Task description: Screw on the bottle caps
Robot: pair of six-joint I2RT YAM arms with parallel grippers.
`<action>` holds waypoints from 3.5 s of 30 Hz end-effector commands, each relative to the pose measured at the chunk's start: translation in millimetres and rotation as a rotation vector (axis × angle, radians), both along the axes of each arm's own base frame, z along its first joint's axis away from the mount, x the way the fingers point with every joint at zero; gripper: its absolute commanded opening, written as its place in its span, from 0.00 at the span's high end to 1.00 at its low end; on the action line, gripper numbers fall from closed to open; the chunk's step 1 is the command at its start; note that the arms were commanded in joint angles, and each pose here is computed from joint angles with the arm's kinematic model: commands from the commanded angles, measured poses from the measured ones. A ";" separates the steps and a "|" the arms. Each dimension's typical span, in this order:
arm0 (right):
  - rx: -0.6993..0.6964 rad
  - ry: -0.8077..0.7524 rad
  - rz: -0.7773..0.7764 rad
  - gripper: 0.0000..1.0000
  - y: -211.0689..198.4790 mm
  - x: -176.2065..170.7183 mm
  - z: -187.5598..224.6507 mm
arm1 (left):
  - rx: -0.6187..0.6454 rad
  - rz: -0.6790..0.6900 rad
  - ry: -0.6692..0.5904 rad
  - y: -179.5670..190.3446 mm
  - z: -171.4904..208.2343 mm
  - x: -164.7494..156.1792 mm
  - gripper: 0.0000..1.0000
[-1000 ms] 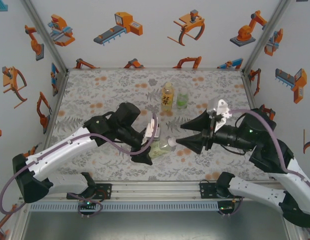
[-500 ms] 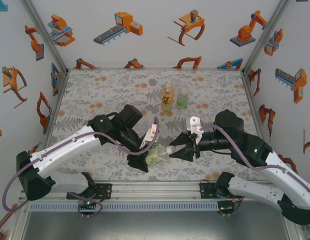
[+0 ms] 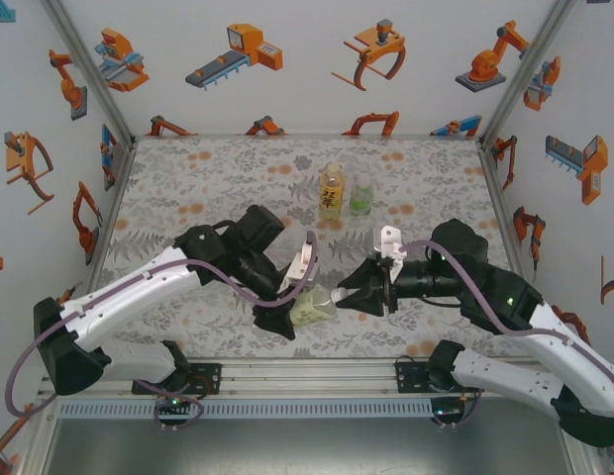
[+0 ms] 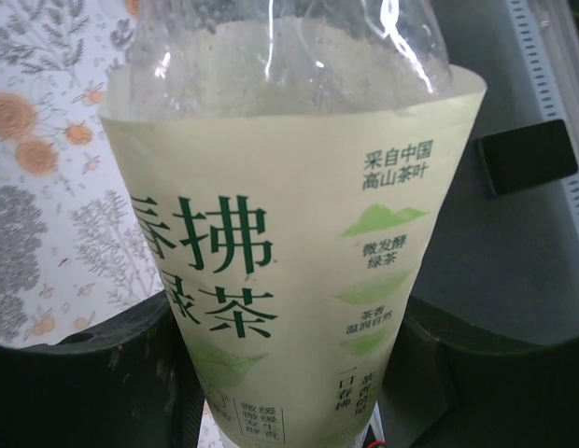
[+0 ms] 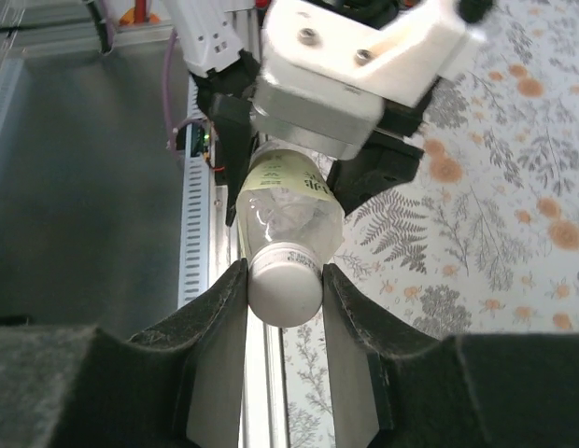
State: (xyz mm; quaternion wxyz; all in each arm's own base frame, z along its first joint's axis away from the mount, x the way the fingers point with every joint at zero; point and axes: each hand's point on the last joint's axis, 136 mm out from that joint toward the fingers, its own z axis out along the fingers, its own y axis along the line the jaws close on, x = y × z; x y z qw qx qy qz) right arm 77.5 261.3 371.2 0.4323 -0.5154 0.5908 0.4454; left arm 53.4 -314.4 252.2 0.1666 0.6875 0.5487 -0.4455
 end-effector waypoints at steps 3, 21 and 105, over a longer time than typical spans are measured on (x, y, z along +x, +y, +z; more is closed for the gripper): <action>0.030 0.292 -0.365 1.00 -9.5 47.8 -19.7 | -0.073 0.177 -0.204 -10.7 12.2 36.3 1.00; 0.175 1.115 -0.912 0.72 -19.8 99.1 -79.1 | -0.052 0.558 -0.547 -10.0 4.8 118.2 1.00; -0.461 0.309 -0.965 0.96 100.1 387.9 -103.7 | 0.063 1.154 -0.392 120.7 -13.6 177.0 0.03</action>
